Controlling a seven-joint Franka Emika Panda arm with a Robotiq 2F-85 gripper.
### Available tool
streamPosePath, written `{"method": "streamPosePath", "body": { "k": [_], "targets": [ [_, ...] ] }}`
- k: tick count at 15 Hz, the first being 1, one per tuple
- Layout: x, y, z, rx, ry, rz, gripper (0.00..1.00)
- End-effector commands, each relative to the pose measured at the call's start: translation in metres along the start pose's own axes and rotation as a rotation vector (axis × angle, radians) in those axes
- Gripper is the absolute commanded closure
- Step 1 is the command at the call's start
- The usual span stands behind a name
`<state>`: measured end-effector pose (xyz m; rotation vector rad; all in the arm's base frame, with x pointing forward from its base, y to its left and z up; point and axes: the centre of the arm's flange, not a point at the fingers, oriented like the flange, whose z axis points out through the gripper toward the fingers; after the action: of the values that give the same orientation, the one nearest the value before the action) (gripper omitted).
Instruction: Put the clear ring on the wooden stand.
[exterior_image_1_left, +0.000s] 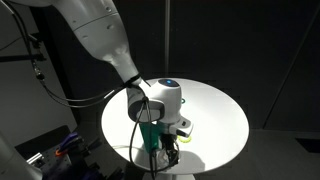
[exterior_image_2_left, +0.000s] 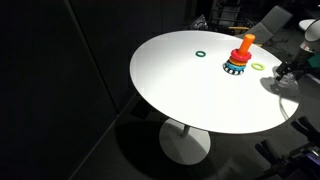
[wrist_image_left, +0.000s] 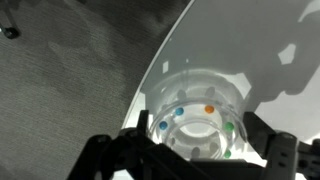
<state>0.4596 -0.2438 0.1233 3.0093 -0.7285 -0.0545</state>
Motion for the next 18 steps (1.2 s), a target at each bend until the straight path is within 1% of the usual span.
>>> {"method": "streamPosePath", "body": {
  "k": [1,5,9,13,18],
  "targets": [
    [-0.001,-0.001,-0.029,0.013,0.009,0.009,0.33],
    [0.004,-0.005,-0.054,0.024,-0.005,-0.004,0.33],
    [0.009,-0.01,-0.089,0.039,-0.037,-0.024,0.33],
    [0.015,-0.018,-0.127,0.031,-0.047,-0.041,0.33],
    [0.023,-0.034,-0.17,0.03,-0.026,-0.075,0.33]
  ]
}}
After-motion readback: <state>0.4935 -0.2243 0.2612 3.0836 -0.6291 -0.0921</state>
